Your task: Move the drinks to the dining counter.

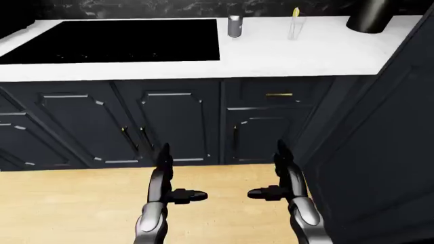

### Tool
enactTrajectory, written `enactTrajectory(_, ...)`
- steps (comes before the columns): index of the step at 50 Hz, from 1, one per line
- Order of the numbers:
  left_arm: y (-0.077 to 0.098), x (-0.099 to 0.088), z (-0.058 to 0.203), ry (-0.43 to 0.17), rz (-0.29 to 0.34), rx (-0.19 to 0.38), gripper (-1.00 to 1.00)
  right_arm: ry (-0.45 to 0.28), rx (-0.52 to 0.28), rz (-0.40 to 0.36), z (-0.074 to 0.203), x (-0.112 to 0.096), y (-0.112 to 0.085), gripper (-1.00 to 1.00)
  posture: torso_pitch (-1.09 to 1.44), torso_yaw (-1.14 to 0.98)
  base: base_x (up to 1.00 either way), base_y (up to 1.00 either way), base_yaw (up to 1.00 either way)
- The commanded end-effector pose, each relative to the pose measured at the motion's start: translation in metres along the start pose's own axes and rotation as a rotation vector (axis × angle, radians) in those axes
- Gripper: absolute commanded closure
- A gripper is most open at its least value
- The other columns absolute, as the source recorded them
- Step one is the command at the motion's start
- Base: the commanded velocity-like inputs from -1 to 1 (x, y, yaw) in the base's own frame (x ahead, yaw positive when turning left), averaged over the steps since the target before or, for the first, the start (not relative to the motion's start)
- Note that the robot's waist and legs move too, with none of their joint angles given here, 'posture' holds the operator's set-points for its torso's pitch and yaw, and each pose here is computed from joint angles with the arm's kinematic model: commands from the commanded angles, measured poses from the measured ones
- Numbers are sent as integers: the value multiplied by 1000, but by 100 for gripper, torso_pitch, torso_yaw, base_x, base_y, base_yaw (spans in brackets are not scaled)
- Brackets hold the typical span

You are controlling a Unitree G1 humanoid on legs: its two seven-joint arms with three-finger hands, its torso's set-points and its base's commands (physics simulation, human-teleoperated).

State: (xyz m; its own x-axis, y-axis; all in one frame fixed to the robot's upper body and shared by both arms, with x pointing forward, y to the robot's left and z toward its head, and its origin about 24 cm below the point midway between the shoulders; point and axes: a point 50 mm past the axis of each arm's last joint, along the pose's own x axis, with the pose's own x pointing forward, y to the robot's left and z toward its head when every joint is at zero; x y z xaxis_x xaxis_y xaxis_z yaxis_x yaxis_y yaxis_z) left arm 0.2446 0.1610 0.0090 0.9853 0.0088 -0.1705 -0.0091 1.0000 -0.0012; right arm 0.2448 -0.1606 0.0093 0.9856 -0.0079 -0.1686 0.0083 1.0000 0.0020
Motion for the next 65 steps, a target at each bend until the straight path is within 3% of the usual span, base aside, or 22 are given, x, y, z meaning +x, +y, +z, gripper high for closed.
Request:
enactTrajectory(1,-6,0,30,-158,-38,28,-100,-172,8,-5,38,6,-2,-100,0,0,0,0,0)
enactTrajectory(12,-6,3,39,-163,-23,52,-100,-205,11,-16,50,4,-3,-100,0,0,0,0,0)
enactTrajectory(23,-2,16,123,-247,-35,90,-100,-261,7,-25,90,5,-5,-100,0,0,0,0,0)
enactTrajectory(29,0,20,150,-268,-39,89,-100,-291,14,-36,121,3,-8,-100,0,0,0,0,0)
enactTrajectory(30,0,20,155,-273,-40,85,-100,-288,70,-22,128,3,-8,-100,0,0,0,0,0)
enactTrajectory(33,0,18,172,-296,-42,93,-100,-308,116,2,148,0,-7,-100,0,0,0,0,0)
enactTrajectory(39,1,16,197,-331,-44,101,-100,-326,104,7,172,0,-6,-100,0,0,0,0,-80)
enactTrajectory(45,2,6,223,-372,-43,120,-100,-369,2,-12,190,0,-1,-100,0,0,0,0,-57)
enactTrajectory(48,6,3,231,-386,-35,122,-100,-377,2,2,197,0,1,-100,0,0,0,0,0)
enactTrajectory(49,8,-9,246,-416,-31,128,-100,-400,7,21,209,-2,3,-100,0,0,48,0,0)
enactTrajectory(65,7,-14,246,-431,-43,129,-100,-414,14,36,212,-9,5,-100,0,0,47,0,0)
